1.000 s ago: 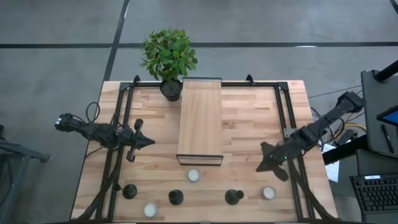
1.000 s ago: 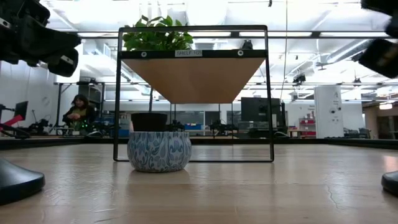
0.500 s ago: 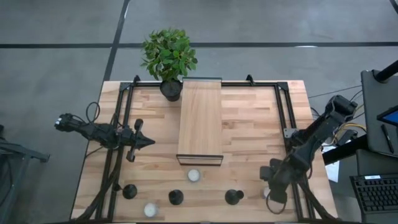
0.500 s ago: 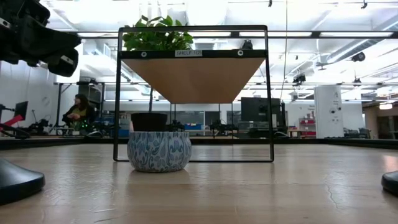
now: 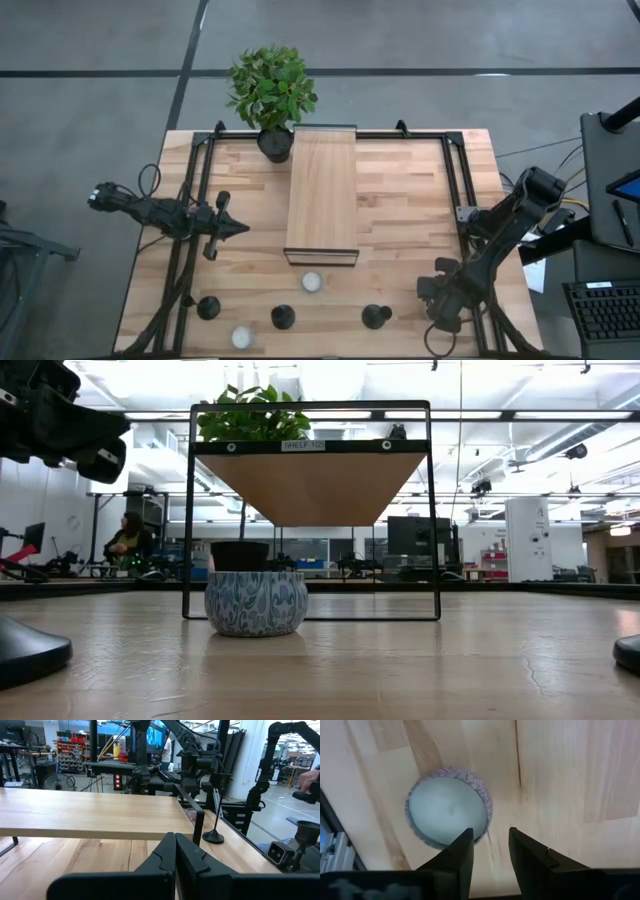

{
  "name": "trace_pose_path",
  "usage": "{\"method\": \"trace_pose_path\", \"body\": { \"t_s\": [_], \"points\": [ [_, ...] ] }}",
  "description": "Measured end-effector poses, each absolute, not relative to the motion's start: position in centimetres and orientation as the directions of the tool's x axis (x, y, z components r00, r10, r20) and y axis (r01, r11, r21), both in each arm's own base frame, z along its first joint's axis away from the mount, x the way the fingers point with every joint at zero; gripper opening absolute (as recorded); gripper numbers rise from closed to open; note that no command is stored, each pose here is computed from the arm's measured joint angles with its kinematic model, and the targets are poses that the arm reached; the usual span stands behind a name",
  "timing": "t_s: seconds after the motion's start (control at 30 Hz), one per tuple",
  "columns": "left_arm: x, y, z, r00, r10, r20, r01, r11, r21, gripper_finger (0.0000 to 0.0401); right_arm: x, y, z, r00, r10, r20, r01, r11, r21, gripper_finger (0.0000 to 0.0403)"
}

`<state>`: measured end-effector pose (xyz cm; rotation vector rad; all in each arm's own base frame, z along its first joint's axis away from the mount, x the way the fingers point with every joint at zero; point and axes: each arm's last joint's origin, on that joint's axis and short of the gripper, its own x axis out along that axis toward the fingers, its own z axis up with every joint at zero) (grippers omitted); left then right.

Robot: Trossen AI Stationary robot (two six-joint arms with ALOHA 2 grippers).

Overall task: Pick & Place candle stick holders
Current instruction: Put the right white candle on the shelf

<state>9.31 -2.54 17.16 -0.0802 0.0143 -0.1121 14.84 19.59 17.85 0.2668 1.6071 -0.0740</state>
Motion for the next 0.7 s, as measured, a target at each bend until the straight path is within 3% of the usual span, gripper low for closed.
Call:
{"method": "trace_pose_path", "body": {
  "t_s": [0.7],
  "points": [
    [9.3,-2.54,17.18,0.994,-0.113,-0.009,0.112,0.99,-0.081,0.0,15.28,19.99,16.94,0.029,0.115,-0.993,0.202,0.972,0.118,0.0063]
  ]
}}
